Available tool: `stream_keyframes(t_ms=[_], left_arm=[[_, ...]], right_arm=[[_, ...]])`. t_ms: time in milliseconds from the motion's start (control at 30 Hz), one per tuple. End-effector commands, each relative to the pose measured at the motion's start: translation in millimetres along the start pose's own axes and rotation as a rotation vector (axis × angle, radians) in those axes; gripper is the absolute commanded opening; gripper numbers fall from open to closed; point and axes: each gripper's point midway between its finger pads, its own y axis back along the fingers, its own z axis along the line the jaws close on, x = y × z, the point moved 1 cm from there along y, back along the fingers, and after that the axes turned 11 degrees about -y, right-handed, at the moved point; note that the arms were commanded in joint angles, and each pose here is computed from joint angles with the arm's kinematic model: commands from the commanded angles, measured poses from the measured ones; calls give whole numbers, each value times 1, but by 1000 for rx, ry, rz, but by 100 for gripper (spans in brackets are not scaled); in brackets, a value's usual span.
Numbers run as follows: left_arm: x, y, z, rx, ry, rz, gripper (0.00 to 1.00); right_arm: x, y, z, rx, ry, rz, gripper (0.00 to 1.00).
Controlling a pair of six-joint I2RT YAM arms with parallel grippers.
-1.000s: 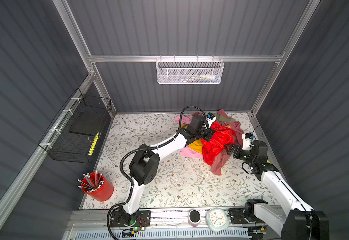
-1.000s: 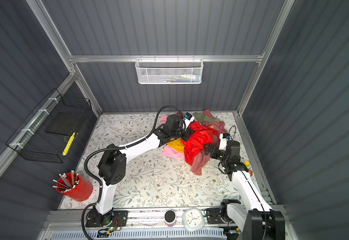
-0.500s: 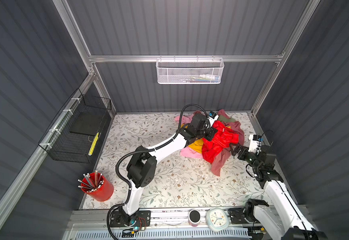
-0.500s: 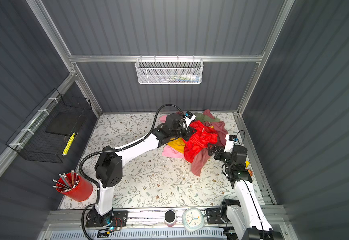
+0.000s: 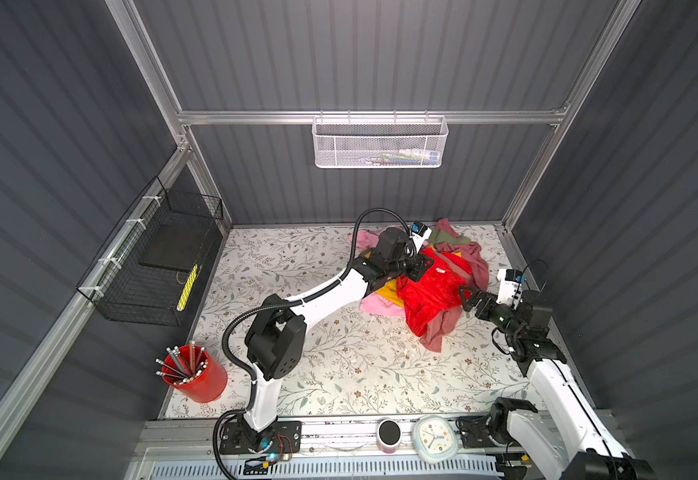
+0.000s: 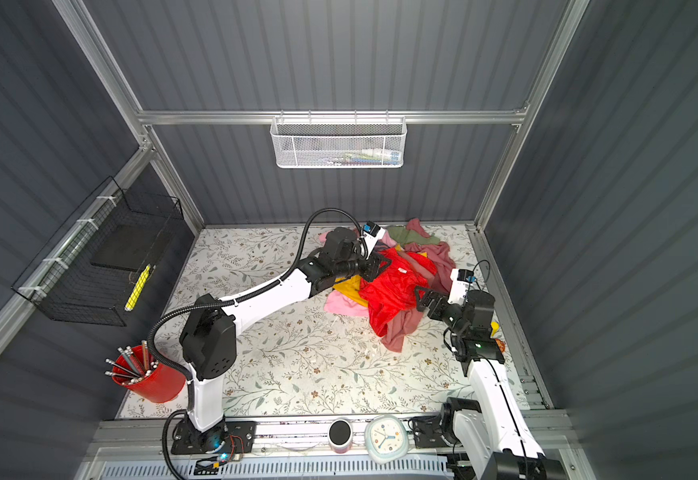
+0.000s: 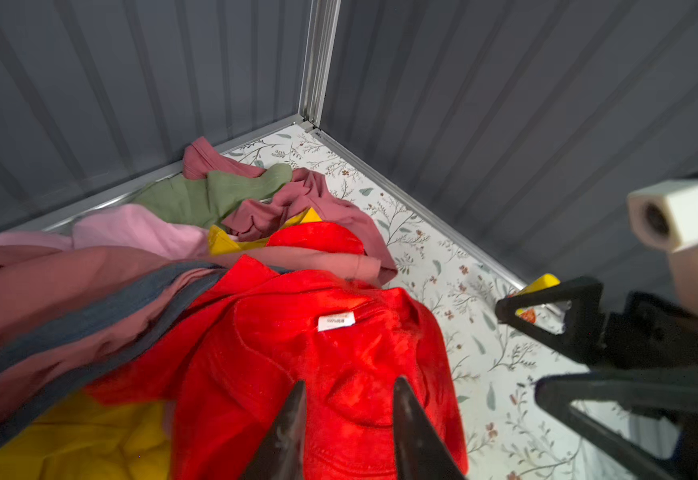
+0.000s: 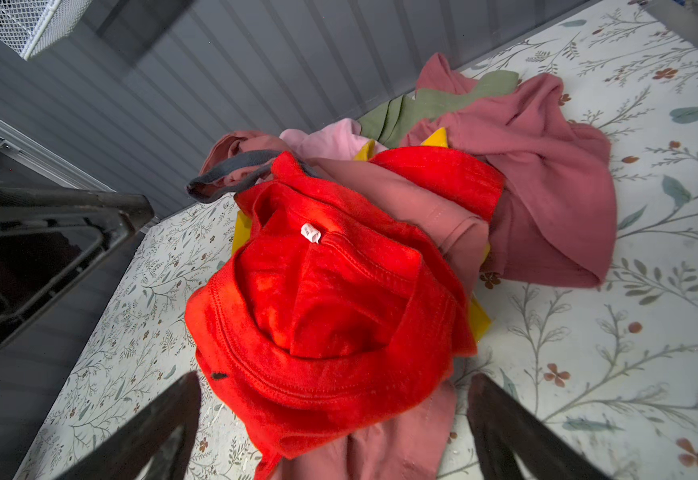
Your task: Pick out a specific cloth from the pile
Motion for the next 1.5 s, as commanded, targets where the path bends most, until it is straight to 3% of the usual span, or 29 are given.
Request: stream_keyframes(t_ms=[0, 167, 267, 400, 667, 1100, 1200, 1400, 1467], left_arm=[[8, 2, -1, -12, 5, 38, 53], [32, 0, -1, -12, 42, 105, 65], [39, 5, 1, -36, 64, 109, 67], [44, 14, 6, -75, 75, 84, 78], [51, 23, 9, -109, 80, 82, 82], [74, 50, 17, -197, 58, 104, 88], [80, 55, 18, -209, 59, 111, 88], [86, 69, 21, -246, 51, 118, 88], [90, 73, 23, -264, 46, 127, 88]], right_arm=[[4, 0, -3, 9, 0, 20, 99], [6, -12, -6, 12, -28, 76, 99], [5, -22, -4, -1, -25, 133, 93], [-2, -37, -7, 25, -29, 180, 85], [10, -65, 6, -13, -15, 312, 78], [27, -97, 6, 148, 66, 406, 60], [22, -105, 7, 193, 104, 402, 49], [1, -106, 18, 217, 144, 332, 1], [-10, -98, 35, 181, 179, 295, 0]])
